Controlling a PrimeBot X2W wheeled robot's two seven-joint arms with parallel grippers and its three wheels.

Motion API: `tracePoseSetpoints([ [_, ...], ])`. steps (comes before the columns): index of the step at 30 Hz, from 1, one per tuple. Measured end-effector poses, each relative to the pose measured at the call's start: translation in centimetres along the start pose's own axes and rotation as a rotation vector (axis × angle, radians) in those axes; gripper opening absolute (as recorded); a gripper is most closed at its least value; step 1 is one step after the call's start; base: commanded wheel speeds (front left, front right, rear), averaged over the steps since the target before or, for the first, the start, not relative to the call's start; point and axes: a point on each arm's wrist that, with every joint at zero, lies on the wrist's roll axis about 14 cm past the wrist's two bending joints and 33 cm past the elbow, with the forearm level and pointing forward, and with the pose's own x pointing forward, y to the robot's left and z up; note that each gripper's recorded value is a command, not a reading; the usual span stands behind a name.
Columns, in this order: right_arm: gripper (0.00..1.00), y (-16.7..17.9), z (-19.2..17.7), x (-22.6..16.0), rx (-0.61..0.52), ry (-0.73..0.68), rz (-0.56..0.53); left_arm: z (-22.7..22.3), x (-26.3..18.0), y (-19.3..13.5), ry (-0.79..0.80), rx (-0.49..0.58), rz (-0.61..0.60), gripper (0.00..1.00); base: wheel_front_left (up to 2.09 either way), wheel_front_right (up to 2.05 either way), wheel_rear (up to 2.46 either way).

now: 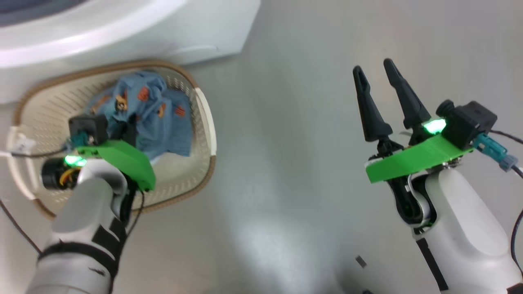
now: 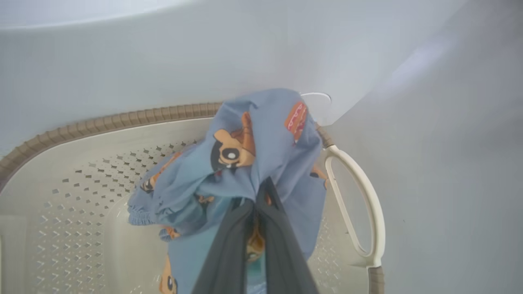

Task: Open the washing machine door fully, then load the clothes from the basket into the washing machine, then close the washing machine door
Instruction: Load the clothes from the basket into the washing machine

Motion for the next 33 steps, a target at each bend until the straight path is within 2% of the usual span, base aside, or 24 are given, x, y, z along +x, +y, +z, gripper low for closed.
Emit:
tracePoseSetpoints([
  [19,1.00,4.0,5.1,-2.4,-0.012,-0.096,0.101,10.1,-11.2,-1.0,-0.428,-0.108,0.025,0.00,0.00,0.00,0.00],
  [25,1.00,5.2,5.1,-3.7,-0.006,-0.090,0.126,12.8,-15.3,-0.8,-0.561,-0.126,0.045,0.00,0.00,0.00,0.00],
  [33,1.00,6.9,6.7,-4.1,-0.019,-0.124,0.176,14.5,-19.9,-0.6,-0.686,-0.143,0.073,0.00,0.00,0.00,0.00],
])
